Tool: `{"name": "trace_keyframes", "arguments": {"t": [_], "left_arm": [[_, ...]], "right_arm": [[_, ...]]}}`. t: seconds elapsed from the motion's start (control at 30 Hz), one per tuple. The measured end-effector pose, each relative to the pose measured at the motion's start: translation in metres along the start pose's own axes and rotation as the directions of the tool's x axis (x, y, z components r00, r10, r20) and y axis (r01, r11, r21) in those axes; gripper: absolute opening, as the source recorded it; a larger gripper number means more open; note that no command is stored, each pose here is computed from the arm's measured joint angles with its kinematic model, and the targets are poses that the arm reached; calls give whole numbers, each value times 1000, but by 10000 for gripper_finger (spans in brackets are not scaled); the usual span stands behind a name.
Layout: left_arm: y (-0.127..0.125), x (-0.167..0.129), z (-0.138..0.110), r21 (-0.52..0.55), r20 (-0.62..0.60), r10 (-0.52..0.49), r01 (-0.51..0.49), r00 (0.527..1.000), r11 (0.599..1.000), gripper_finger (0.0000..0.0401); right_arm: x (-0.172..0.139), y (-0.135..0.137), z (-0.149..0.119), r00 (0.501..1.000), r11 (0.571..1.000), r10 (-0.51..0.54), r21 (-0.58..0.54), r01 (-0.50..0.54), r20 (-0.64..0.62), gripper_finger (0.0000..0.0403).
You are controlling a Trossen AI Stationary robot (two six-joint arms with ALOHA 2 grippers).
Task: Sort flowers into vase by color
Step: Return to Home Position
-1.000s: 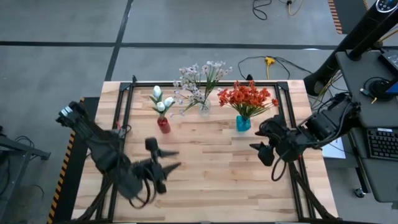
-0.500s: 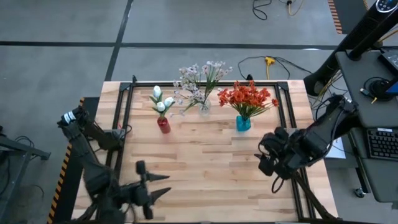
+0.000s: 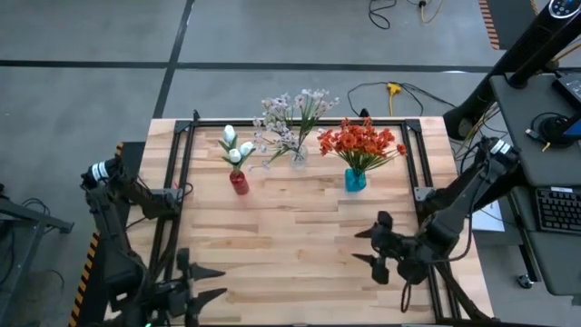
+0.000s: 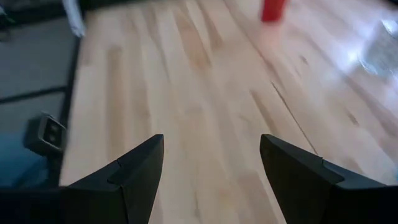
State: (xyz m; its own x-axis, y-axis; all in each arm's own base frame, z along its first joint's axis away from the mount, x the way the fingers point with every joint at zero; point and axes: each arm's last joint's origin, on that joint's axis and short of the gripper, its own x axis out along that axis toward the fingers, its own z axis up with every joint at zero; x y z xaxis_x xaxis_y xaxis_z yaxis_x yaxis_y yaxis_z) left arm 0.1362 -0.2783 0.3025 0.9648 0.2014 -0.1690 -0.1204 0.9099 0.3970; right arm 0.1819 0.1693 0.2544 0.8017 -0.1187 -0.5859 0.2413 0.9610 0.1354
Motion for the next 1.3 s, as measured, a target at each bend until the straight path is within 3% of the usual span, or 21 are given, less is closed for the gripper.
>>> {"name": "trace_keyframes", "arguments": {"t": [0.13,0.2,0.3,0.37,0.5,0.57,0.63,0.77,0.97,1.3], "left_arm": [[3,26,-7,-45,-67,-68,65,995,997,164],[2,45,-6,-33,-84,-181,178,980,983,160],[2,74,-3,59,4,-437,436,899,898,150],[13,89,-5,131,57,-529,518,847,845,140],[69,111,-14,107,75,-464,455,883,884,123],[99,112,-21,105,100,-476,466,874,878,116],[125,103,-30,99,132,-492,483,860,870,109],[164,67,-53,47,241,-449,452,860,891,98],[187,27,-87,-75,396,-409,473,822,878,85],[181,22,-133,-66,381,-398,455,834,888,79]], "right_arm": [[13,4,10,988,995,84,-62,-77,128,258],[17,5,19,975,987,131,-114,-112,180,258],[20,6,34,951,967,199,-202,-153,237,258],[22,3,43,936,950,234,-267,-162,264,258],[23,-12,61,920,927,248,-350,-134,305,258],[21,-20,69,909,912,264,-390,-126,322,258],[16,-29,76,898,897,277,-426,-116,340,258],[-5,-46,79,861,876,329,-466,-124,388,258],[-24,-76,54,803,884,372,-442,-153,466,258],[-25,-110,5,731,902,393,-389,-187,559,258]]}}
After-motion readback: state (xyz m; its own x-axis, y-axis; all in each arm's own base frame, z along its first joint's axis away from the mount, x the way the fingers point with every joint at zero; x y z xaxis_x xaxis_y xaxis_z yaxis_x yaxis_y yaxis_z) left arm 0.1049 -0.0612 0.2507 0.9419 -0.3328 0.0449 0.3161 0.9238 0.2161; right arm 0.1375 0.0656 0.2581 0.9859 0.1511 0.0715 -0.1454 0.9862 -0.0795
